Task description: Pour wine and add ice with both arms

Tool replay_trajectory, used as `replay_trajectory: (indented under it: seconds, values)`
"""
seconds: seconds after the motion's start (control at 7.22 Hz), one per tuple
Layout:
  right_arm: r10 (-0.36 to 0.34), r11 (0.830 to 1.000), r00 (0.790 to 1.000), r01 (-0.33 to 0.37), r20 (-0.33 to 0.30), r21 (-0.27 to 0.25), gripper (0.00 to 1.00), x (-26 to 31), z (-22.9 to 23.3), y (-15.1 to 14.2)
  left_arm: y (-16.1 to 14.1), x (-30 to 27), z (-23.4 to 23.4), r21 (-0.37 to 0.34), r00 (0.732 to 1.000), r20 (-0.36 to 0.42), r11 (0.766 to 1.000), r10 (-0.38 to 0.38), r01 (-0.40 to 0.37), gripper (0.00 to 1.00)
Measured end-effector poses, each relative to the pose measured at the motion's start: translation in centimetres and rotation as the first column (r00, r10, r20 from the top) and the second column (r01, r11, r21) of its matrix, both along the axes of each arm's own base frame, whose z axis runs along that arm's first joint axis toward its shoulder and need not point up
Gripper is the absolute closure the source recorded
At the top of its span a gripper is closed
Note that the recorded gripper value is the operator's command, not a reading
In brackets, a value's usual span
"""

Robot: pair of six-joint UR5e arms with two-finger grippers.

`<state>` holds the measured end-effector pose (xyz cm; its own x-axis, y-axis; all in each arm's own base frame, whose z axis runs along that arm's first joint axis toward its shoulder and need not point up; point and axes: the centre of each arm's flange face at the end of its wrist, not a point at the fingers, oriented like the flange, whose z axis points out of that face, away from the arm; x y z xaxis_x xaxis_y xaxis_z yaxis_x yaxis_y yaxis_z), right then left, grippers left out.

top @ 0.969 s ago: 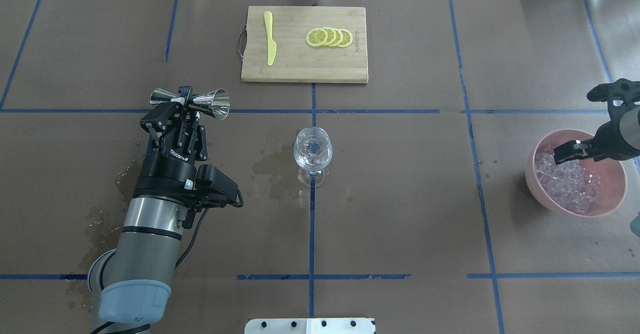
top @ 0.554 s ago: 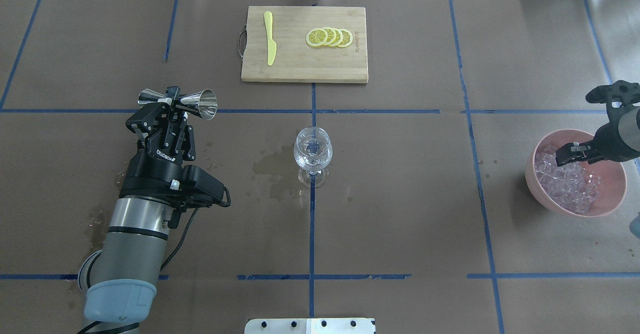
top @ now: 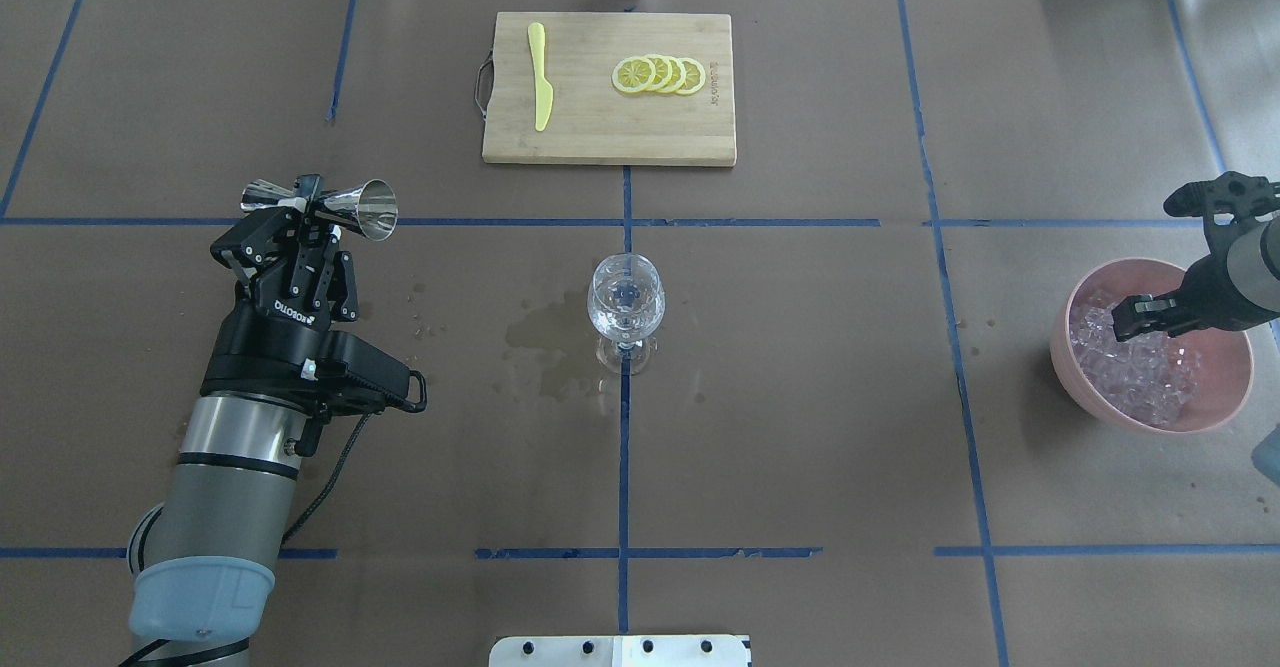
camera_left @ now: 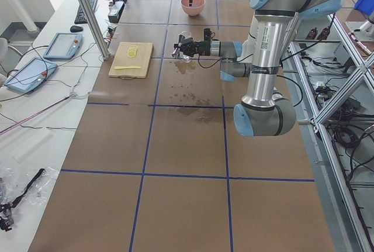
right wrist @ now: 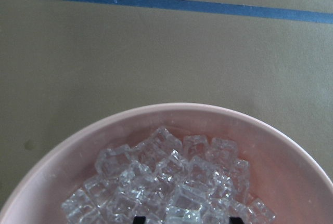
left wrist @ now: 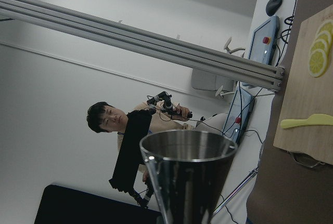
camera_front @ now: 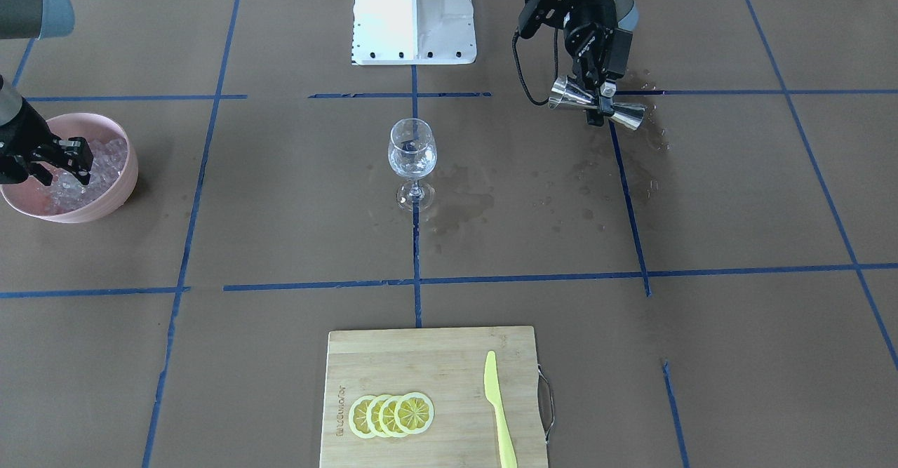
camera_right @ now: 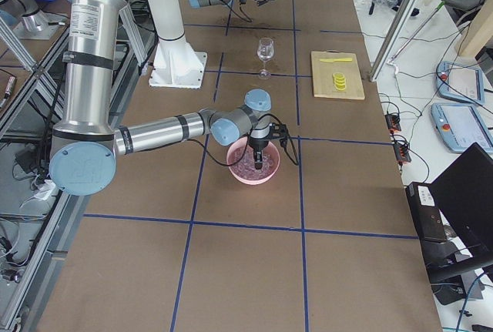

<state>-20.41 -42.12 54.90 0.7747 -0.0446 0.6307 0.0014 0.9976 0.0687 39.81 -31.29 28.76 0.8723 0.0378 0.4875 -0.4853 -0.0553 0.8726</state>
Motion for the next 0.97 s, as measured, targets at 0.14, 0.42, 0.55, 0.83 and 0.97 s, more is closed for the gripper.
replay_trajectory:
  seconds: [0.14,0.42,0.55,0.83,0.97]
  values:
    - [-0.002,1.0,1.0,0.002,0.0,0.003,1.0,0.0,-0.1,0.0,0.0,-0.3,0.4,0.001,1.0,-0.007,1.0,-0.002,0.002,1.0]
    - [-0.003,1.0,1.0,0.003,0.007,0.018,1.0,0.1,-0.9,0.0,0.0,-0.8,1.0,0.004,1.0,-0.023,1.0,-0.003,0.003,1.0]
    - [-0.001,1.0,1.0,0.001,0.017,0.029,1.0,0.4,-1.9,0.2,0.1,-1.4,1.7,0.007,0.999,-0.038,1.0,-0.004,0.004,1.0]
    - [0.008,0.998,0.999,-0.01,0.039,0.056,1.0,1.4,-4.0,0.9,0.4,-2.8,3.7,0.017,0.995,-0.095,1.0,-0.002,0.004,1.0]
    - [0.013,0.998,0.999,-0.016,0.048,0.064,1.0,1.7,-4.7,1.0,0.6,-3.5,4.9,0.022,0.991,-0.13,1.0,0.0,0.003,1.0]
